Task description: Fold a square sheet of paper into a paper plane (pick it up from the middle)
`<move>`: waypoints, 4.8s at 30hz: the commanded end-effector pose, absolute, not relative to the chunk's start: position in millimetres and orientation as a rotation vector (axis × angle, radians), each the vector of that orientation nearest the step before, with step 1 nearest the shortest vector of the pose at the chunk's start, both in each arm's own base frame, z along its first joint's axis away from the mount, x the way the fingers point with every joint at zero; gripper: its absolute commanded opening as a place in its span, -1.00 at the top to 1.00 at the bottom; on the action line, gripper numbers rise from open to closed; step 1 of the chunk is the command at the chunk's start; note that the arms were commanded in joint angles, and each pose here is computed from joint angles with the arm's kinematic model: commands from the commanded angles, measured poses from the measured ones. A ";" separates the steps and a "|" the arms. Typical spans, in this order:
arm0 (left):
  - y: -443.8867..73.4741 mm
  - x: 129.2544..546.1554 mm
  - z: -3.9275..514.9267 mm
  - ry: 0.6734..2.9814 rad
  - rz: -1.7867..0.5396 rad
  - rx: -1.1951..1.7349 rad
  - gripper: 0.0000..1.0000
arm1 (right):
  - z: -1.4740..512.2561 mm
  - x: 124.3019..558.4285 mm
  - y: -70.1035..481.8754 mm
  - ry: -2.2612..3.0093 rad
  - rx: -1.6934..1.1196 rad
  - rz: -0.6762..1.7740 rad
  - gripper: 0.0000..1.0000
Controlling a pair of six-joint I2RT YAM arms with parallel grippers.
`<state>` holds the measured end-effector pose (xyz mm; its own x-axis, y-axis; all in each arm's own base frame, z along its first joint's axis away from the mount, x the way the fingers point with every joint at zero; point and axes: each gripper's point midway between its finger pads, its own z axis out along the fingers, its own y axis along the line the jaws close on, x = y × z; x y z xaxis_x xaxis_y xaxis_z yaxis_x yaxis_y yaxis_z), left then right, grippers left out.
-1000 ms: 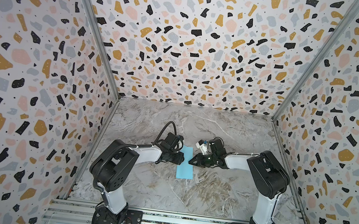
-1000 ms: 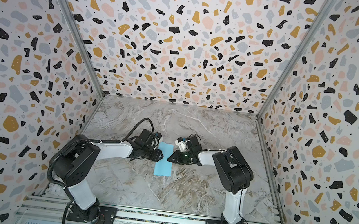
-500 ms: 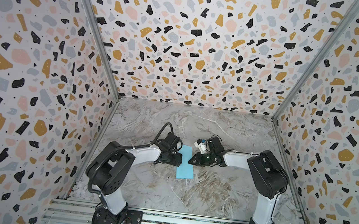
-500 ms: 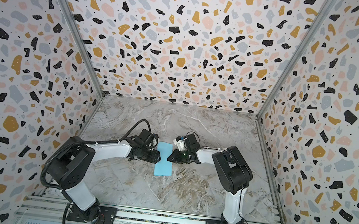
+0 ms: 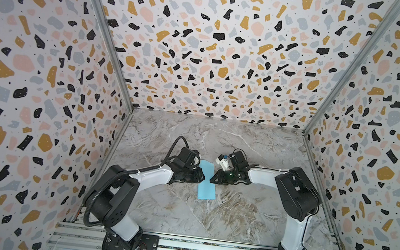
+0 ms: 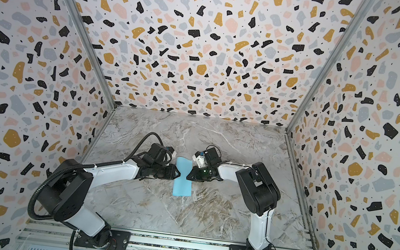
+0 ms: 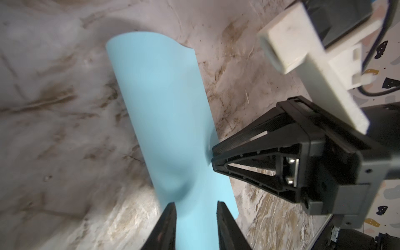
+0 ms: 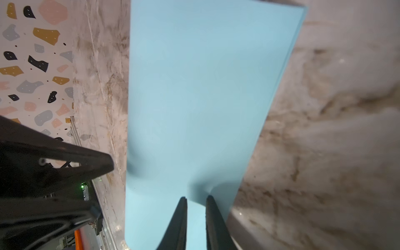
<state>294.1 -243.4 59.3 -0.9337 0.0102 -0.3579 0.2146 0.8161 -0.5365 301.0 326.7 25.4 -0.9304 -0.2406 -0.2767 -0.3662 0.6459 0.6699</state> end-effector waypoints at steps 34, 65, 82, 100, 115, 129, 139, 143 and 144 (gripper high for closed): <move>-270.7 301.7 83.2 2.610 -0.909 0.205 0.61 | -49.0 280.6 278.8 2.976 -0.427 0.760 0.66; -195.3 280.1 15.1 2.874 -0.296 0.223 0.71 | -61.3 275.8 263.3 3.020 -0.406 0.645 0.69; -253.3 280.9 47.1 2.784 -0.689 0.235 0.73 | -63.0 274.2 265.8 3.023 -0.414 0.646 0.70; -183.3 262.3 8.3 2.911 -0.167 0.353 0.73 | -66.7 272.3 260.5 3.029 -0.410 0.611 0.72; -253.5 267.8 52.1 2.768 -0.679 0.310 0.76 | -66.5 273.1 261.7 3.028 -0.415 0.611 0.72; -207.9 233.4 4.9 2.953 -0.386 0.333 0.79 | -69.8 272.3 259.2 3.035 -0.411 0.597 0.73; -213.1 236.4 35.9 2.879 -0.458 0.320 0.77 | -70.4 271.7 259.2 3.039 -0.412 0.594 0.73; -230.7 248.3 56.7 2.796 -0.583 0.282 0.77 | -69.6 271.9 259.4 3.036 -0.414 0.595 0.73; -233.8 248.7 57.0 2.790 -0.607 0.275 0.77 | -69.5 272.3 259.3 3.036 -0.412 0.596 0.73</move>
<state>239.8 -218.9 39.3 -0.9527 0.1591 -0.2589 0.2393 0.9179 -0.3166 301.4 324.7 20.5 -0.9273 -0.2568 -0.2724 -0.3736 0.6820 0.6287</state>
